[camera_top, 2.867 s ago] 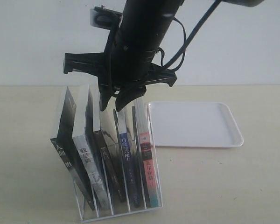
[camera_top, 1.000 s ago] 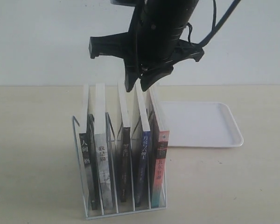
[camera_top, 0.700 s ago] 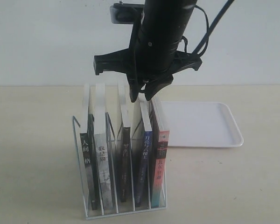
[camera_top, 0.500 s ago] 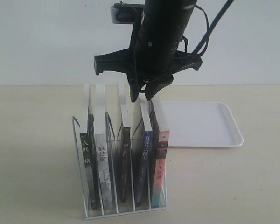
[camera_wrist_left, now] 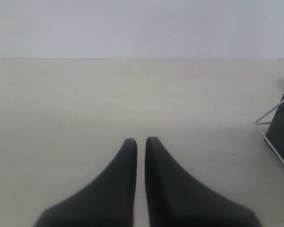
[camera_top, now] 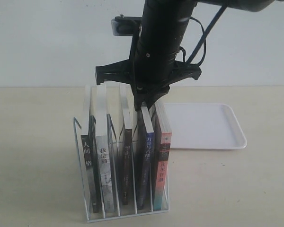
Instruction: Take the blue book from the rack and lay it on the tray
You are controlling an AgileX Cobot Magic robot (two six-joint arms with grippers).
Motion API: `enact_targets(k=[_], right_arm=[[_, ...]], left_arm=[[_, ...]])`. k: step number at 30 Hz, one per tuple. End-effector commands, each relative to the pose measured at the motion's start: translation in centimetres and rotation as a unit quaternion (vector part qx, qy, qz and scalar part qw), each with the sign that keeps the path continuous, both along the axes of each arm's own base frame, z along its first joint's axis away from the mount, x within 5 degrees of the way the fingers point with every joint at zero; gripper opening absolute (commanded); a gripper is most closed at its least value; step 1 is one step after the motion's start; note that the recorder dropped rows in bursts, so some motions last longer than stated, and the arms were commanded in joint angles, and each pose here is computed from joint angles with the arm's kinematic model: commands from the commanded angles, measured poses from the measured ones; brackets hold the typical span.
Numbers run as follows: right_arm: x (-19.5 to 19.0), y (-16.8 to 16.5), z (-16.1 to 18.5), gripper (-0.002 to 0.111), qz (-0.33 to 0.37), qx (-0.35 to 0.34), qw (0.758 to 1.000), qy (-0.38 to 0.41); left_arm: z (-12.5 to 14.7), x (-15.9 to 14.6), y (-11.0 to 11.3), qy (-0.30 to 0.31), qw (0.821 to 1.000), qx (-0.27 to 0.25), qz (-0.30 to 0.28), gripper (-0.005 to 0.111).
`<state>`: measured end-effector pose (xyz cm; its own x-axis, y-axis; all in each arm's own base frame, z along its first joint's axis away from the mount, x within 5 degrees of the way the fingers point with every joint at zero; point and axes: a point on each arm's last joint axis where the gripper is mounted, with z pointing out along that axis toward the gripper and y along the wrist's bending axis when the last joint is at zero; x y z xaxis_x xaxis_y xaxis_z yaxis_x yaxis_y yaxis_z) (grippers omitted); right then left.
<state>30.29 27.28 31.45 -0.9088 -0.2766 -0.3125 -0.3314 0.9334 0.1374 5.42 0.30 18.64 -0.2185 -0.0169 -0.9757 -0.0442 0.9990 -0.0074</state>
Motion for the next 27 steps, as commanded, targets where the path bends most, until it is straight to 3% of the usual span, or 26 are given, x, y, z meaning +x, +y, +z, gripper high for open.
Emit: enact_targets(k=[1,12,22,27], right_arm=[[0.2,-0.2,-0.1,0.000,0.007,-0.009,1.000,-0.006],[0.2,-0.2,0.1,0.000,0.011,-0.007,1.000,-0.009],[-1.9,-2.0,7.6,0.000,0.010,0.064,0.994,-0.087],[-2.3,-2.4,8.4,0.000,0.009,0.071,0.993,-0.095]], left_arm=[[-0.1,0.0,0.0,-0.001,1.000,0.002,-0.004,0.006],[-0.1,0.0,0.0,-0.001,1.000,0.002,-0.004,0.006],[-0.1,0.0,0.0,-0.001,1.000,0.002,-0.004,0.006],[-0.1,0.0,0.0,-0.001,1.000,0.002,-0.004,0.006]])
